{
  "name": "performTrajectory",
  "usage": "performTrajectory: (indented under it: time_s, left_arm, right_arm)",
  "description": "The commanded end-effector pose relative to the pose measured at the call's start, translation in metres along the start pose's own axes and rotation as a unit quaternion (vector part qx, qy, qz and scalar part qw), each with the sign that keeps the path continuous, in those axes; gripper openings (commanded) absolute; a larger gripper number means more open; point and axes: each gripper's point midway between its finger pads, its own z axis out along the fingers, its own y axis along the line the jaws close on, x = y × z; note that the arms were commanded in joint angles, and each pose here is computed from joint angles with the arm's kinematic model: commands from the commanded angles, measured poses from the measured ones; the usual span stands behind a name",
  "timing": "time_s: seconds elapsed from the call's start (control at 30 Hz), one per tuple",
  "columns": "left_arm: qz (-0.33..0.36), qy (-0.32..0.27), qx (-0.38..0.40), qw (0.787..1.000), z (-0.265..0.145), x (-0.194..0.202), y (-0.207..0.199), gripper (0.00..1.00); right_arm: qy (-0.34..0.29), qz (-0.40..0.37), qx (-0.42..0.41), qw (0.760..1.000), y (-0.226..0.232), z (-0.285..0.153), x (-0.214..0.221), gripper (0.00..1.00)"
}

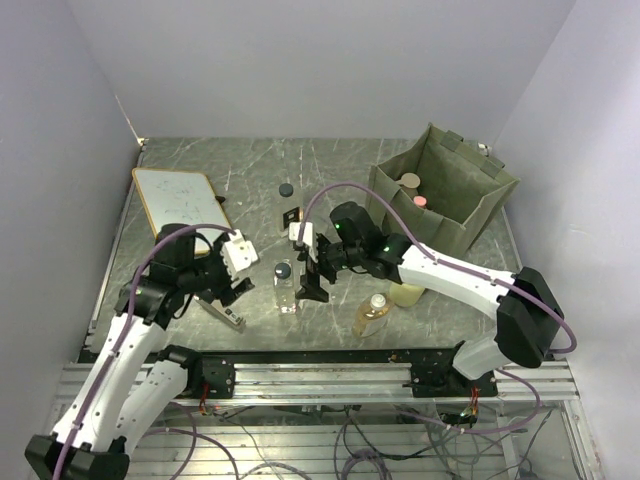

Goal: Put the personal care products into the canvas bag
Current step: Move the care product at the center of the board, then pick up the care product from the center of the board.

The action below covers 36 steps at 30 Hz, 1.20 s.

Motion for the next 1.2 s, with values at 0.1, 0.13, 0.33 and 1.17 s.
performTrajectory:
  time_s: [0.1, 0.13, 0.33, 1.17]
  left_arm:
    - [-0.050, -0.016, -0.173, 0.984, -0.044, -0.026, 0.066, 0.84]
    - [-0.057, -0.013, -0.193, 0.980, -0.049, -0.027, 0.074, 0.84]
    - [-0.085, 0.002, -0.264, 0.961, -0.065, -0.025, 0.102, 0.85]
    - [-0.074, 0.002, -0.268, 0.961, -0.069, -0.023, 0.099, 0.86]
  right_arm:
    - [-0.005, -0.045, 0.027, 0.999, -0.011, 0.010, -0.023, 1.00]
    - [-0.005, -0.048, 0.024, 0.999, -0.010, 0.012, -0.024, 1.00]
    - [0.008, -0.055, 0.000, 0.998, 0.001, 0.032, -0.022, 1.00]
    - [0.022, -0.097, -0.039, 0.994, 0.000, 0.051, -0.014, 0.95]
